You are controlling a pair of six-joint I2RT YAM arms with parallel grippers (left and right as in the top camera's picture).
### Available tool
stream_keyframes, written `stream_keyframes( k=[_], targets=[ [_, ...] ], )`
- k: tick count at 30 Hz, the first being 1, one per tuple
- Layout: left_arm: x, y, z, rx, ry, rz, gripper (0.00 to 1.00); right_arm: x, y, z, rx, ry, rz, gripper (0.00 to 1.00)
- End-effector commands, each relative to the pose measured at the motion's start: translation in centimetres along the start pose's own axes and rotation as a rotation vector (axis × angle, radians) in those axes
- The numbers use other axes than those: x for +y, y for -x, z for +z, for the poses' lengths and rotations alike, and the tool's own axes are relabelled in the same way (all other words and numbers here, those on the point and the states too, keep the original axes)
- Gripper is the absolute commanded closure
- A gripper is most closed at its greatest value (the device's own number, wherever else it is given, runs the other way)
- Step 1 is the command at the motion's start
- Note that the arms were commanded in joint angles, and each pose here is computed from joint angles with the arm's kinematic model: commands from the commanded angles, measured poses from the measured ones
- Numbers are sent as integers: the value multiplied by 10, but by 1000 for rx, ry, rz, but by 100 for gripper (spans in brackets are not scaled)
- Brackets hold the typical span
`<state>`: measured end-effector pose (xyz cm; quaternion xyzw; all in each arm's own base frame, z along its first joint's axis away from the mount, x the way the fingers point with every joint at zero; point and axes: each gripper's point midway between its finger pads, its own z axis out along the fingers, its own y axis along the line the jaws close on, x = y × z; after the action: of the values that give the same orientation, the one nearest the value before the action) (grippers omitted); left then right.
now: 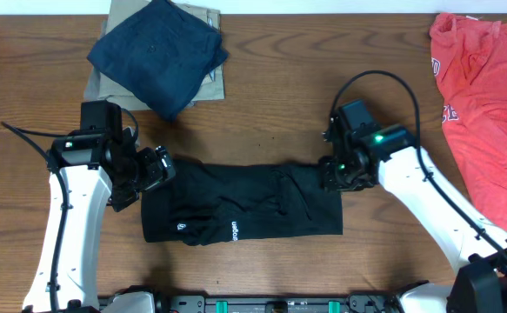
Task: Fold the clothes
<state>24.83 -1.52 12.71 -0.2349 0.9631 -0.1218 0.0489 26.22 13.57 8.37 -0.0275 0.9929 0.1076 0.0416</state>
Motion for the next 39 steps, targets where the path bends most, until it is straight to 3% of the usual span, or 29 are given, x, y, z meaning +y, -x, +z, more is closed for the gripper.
stream_keyframes(
  k=[1,7,17,21,26,39],
  targets=[
    [1,-2,1,6,8,22,5,-22,11,-5,-33,-43,65,80],
    [1,-2,1,6,8,23,6,-29,14,-6,-40,-46,91,98],
    [2,-2,1,7,9,22,5,-36,-13,25,21,-44,89,98],
    [1,-2,1,3,7,23,5,-24,-21,37,40,44,89,98],
    [1,-2,1,3,7,23,5,-2,-20,44,29,181,73,99],
    [1,-2,1,4,7,23,5,19,-18,47,6,204,36,97]
  ],
)
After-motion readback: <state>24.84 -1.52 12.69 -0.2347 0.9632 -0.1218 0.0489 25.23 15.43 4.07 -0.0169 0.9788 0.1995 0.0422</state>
